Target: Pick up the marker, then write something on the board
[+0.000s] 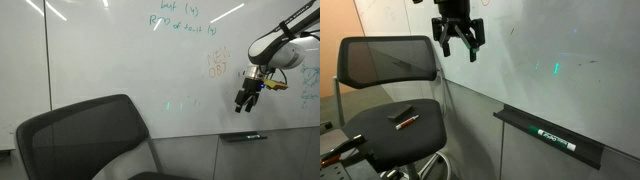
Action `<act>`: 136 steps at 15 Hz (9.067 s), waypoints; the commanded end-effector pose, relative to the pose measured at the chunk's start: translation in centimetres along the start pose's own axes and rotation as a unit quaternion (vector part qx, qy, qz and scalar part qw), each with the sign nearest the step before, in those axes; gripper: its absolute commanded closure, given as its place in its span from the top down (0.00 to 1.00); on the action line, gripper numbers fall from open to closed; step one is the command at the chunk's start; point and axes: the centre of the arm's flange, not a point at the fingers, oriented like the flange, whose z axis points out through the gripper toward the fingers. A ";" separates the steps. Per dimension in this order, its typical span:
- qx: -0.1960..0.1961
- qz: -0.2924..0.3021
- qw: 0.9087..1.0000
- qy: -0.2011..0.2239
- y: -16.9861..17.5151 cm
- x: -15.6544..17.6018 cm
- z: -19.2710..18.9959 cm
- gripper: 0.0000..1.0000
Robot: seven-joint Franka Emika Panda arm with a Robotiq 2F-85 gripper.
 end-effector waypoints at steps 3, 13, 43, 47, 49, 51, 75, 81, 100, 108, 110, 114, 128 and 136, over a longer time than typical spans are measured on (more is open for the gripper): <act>-0.002 0.000 1.000 0.006 0.1 0.3 -0.5 1.00; -0.003 0.000 1.000 0.007 0.1 0.4 -0.6 1.00; -0.030 -0.024 0.998 -0.046 -5.4 5.9 5.9 1.00; -0.038 -0.042 0.996 -0.071 -5.9 10.4 8.2 1.00; -0.035 -0.046 0.995 -0.084 -5.8 12.5 9.6 1.00; -0.035 -0.053 0.993 -0.097 -6.2 13.6 11.1 1.00; -0.080 -0.328 0.919 -0.203 -24.4 0.4 18.4 1.00; -0.077 -0.357 0.908 -0.207 -25.3 0.3 18.7 1.00; -0.045 -0.450 0.875 -0.174 -35.2 3.6 29.7 1.00; -0.030 -0.290 0.950 -0.115 -36.3 1.5 34.6 1.00; -0.029 -0.268 0.955 -0.124 -36.6 0.4 35.6 1.00; -0.032 -0.233 0.960 -0.148 -37.4 -1.7 37.1 1.00; -0.051 -0.238 0.954 -0.175 -38.3 -4.6 36.6 0.01; -0.066 -0.260 0.946 -0.184 -38.6 -9.4 33.5 0.03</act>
